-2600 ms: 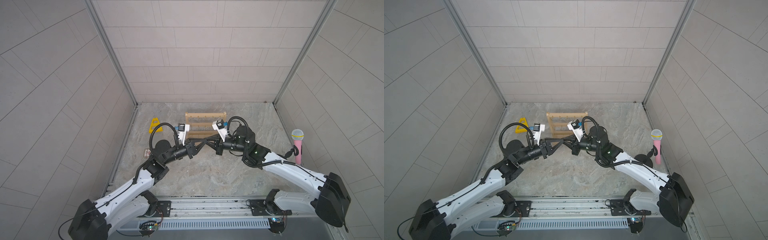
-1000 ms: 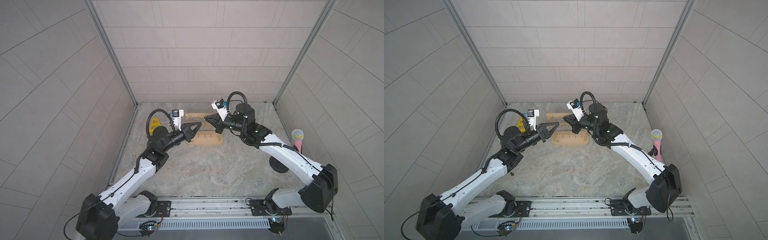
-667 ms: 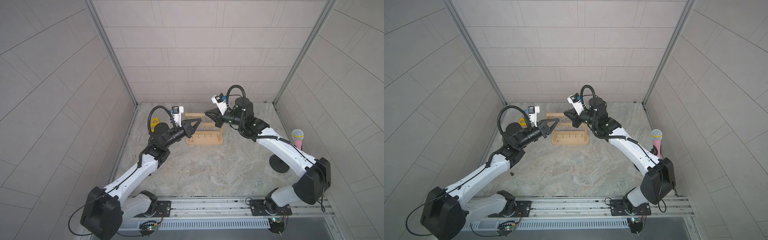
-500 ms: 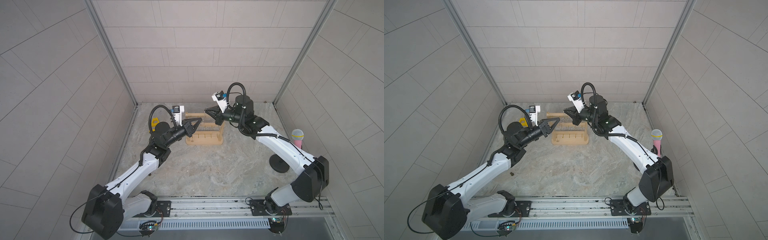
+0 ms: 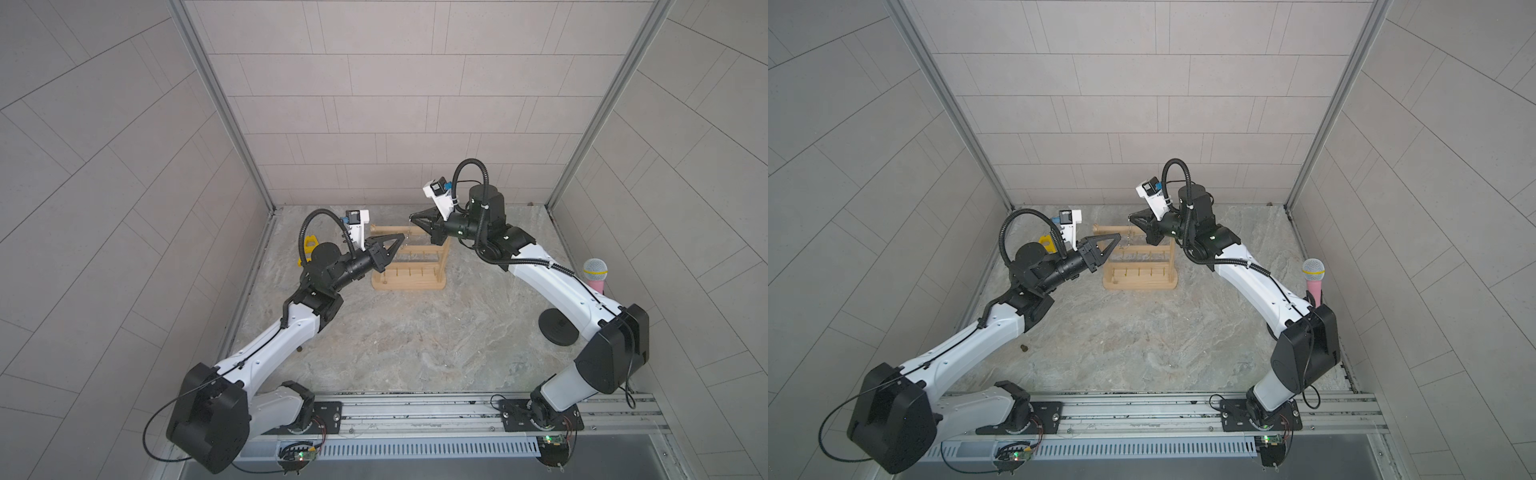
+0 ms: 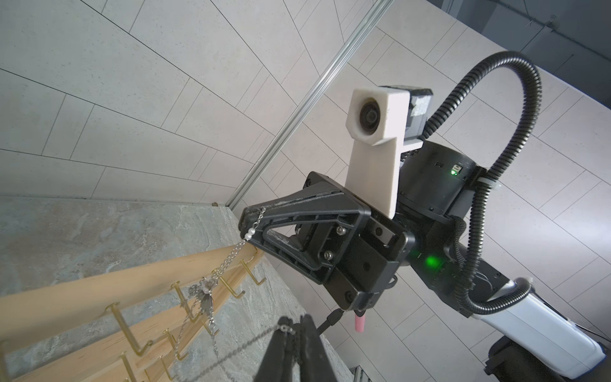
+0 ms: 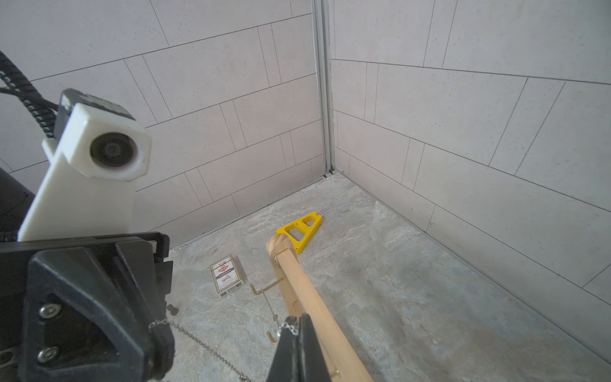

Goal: Hang the necklace on the jewelry display stand
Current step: Hang the necklace on the stand.

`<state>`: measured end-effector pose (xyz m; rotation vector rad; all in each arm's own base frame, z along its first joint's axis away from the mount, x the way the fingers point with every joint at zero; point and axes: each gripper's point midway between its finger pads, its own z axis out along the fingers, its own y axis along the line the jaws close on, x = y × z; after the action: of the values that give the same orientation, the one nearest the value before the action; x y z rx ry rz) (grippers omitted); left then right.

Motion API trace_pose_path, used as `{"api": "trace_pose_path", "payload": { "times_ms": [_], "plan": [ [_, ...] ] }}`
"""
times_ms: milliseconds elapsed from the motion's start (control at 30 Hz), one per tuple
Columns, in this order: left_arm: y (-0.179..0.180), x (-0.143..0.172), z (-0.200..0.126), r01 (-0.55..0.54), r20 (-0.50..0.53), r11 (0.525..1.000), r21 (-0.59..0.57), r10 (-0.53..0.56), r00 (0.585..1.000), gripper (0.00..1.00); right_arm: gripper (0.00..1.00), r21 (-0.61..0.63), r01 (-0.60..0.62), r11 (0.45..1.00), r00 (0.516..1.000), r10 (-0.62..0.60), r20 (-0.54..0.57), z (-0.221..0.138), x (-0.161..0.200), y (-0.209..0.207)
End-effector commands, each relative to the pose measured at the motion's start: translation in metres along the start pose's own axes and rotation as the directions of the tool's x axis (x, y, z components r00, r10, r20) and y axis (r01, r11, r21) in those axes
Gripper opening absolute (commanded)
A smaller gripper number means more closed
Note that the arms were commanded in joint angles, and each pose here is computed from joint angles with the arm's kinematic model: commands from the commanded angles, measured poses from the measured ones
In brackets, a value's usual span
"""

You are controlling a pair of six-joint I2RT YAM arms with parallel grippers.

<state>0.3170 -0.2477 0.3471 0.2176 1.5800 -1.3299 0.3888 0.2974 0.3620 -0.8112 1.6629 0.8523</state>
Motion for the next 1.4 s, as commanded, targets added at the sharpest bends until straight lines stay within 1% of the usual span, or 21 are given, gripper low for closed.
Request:
{"api": "trace_pose_path", "payload": {
  "times_ms": [0, 300, 467, 700, 733, 933, 1100, 1200, 1367],
  "plan": [
    [-0.016, -0.017, 0.002, -0.028, 0.040, 0.998, 0.061, 0.026, 0.999, 0.11, 0.00, -0.002, 0.026, 1.000, 1.000, -0.026, 0.018, -0.004, -0.007, -0.003],
    [-0.013, -0.013, 0.006, 0.004, 0.037, 0.996, 0.085, -0.008, 0.999, 0.11, 0.00, 0.019, 0.019, 1.000, 1.000, -0.019, 0.018, -0.016, -0.004, -0.007],
    [-0.013, -0.007, 0.005, 0.006, 0.015, 0.996, 0.084, -0.008, 1.000, 0.11, 0.00, 0.028, 0.018, 0.999, 1.000, -0.018, 0.017, -0.023, -0.001, -0.006],
    [-0.001, 0.010, -0.001, -0.005, -0.055, 1.000, -0.006, 0.004, 0.998, 0.11, 0.00, 0.042, 0.010, 0.999, 1.000, -0.011, 0.008, -0.031, 0.008, -0.002],
    [0.001, 0.012, -0.001, -0.020, -0.064, 1.000, -0.021, 0.019, 0.998, 0.11, 0.00, 0.045, 0.010, 0.999, 1.000, -0.010, 0.005, -0.032, 0.010, -0.003],
    [0.014, 0.021, -0.005, -0.040, -0.108, 0.994, -0.099, 0.029, 0.994, 0.11, 0.00, 0.067, 0.013, 0.998, 0.999, -0.010, -0.041, -0.034, 0.026, -0.002],
    [0.020, 0.029, -0.004, -0.038, -0.129, 0.991, -0.131, 0.021, 0.991, 0.10, 0.00, 0.095, 0.031, 0.995, 0.995, -0.021, -0.096, -0.034, 0.042, -0.002],
    [0.023, 0.036, -0.003, -0.055, -0.154, 0.986, -0.156, 0.031, 0.988, 0.10, 0.00, 0.106, 0.035, 0.994, 0.992, -0.022, -0.123, -0.034, 0.053, 0.000],
    [0.030, 0.046, -0.005, -0.067, -0.184, 0.977, -0.200, 0.030, 0.982, 0.10, 0.00, 0.106, 0.036, 0.994, 0.989, -0.020, -0.149, -0.035, 0.065, 0.005]
  ]
}}
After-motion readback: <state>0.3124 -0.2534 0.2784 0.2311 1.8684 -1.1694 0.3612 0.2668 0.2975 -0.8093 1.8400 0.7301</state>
